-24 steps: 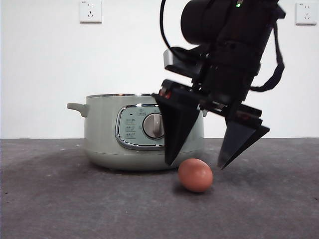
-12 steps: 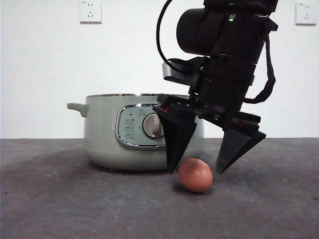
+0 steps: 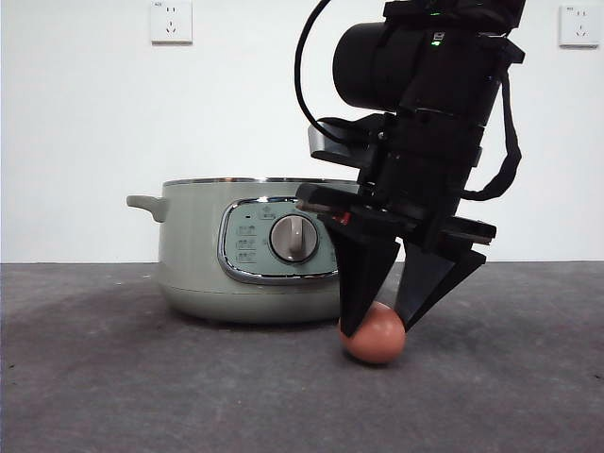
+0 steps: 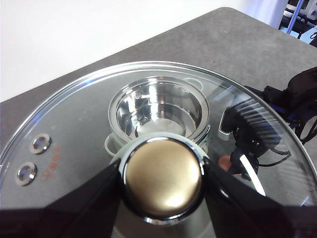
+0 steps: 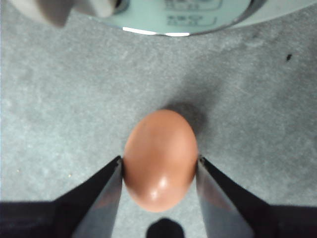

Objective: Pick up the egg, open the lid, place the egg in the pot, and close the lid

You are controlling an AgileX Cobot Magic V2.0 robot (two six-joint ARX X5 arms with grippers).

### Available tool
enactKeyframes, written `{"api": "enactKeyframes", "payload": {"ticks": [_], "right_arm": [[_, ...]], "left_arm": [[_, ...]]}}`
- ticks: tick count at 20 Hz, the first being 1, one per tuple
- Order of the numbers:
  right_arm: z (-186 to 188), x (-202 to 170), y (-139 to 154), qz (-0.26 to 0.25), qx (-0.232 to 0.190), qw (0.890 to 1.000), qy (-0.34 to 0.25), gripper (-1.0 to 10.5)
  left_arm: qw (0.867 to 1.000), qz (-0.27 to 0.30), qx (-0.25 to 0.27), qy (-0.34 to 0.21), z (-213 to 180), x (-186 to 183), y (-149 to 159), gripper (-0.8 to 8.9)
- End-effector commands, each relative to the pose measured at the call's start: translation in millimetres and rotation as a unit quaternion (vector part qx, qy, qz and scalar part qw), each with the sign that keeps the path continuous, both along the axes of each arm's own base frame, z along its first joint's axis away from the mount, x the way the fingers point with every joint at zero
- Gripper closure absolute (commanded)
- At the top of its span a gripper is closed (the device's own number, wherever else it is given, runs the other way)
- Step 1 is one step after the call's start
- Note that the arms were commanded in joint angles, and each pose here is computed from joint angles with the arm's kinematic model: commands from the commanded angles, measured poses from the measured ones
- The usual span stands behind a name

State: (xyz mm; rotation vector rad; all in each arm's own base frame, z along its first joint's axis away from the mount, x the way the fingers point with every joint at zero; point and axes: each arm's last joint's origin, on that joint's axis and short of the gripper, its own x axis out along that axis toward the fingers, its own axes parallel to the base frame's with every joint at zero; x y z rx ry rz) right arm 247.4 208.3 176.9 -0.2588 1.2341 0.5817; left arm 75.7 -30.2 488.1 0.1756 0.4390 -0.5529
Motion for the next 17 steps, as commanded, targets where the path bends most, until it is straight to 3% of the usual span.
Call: {"api": "enactKeyframes", "payload": {"ticks": [1, 7, 12, 17], "right_arm": [[-4, 0, 1, -0.004, -0.004, 1.0, 0.007, 9.6], [20, -19, 0, 0.022, 0.004, 1.0, 0.012, 9.6], [80, -65, -1, 0.071, 0.059, 0.995, -0.042, 9.6], [146, -82, -5, 0.087, 0.123, 0.98, -0.129, 9.6]], "left_arm": [[0.999, -0.002, -0.013, -0.032, 7, -4, 1, 8.22], [0.999, -0.002, -0.013, -0.032, 7, -4, 1, 8.22], [0.999, -0.002, -0.012, -0.032, 7, -3, 1, 8.22], [0.999, -0.002, -0.013, -0.033, 7, -3, 1, 8.22]]}}
